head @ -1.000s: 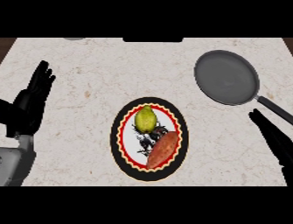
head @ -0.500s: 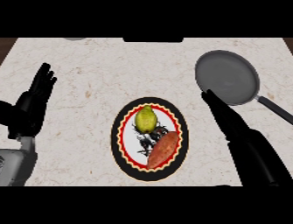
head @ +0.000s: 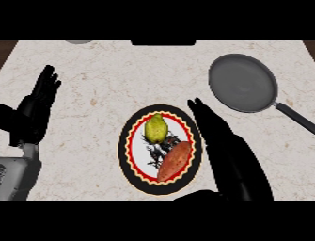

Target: Pick the sweet potato from the plate and place it in the pan

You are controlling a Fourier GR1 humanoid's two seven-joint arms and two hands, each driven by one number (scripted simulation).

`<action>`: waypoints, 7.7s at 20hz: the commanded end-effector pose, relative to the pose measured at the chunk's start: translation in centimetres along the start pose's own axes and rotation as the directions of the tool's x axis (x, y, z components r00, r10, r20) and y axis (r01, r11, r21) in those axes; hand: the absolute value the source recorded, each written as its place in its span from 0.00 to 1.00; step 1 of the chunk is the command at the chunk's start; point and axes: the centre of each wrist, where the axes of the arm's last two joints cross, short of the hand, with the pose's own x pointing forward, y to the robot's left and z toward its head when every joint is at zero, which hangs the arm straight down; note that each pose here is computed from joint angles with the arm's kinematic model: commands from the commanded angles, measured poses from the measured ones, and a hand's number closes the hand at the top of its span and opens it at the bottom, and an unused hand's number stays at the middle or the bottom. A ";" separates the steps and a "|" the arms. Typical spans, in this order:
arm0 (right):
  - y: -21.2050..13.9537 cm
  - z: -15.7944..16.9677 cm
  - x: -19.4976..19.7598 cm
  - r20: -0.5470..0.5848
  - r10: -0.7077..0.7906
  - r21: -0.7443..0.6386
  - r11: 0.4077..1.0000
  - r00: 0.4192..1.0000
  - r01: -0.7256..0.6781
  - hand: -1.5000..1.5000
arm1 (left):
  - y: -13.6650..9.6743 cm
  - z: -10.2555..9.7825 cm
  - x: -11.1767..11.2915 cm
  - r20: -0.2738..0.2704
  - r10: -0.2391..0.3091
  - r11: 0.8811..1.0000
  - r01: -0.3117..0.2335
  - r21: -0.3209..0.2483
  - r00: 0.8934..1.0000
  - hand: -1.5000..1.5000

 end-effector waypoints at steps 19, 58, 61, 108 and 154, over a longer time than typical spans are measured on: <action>4.6 -3.7 -2.3 -0.161 0.110 0.176 0.981 0.981 -0.081 0.00 | 0.1 -0.6 -0.3 0.004 0.006 1.000 -0.006 0.007 1.000 0.50; 12.3 -9.6 -7.4 -0.238 0.346 0.436 0.873 0.908 -0.218 1.00 | 1.4 -0.5 0.1 -0.015 0.005 1.000 -0.005 -0.020 1.000 0.50; 12.7 -9.6 -5.5 -0.129 0.377 0.435 0.853 0.917 -0.289 1.00 | 0.0 1.6 0.5 -0.001 0.010 1.000 -0.010 -0.018 1.000 0.50; -5.3 -23.0 -6.8 -0.400 -0.057 -0.694 0.671 0.915 -0.262 1.00 | -0.8 -0.3 0.7 0.005 -0.001 1.000 0.001 -0.007 1.000 0.50; 0.1 -14.6 -27.5 0.125 -0.535 -0.692 0.557 0.836 0.460 0.00 | 1.9 0.7 -1.6 -0.020 -0.002 1.000 0.003 0.031 1.000 0.50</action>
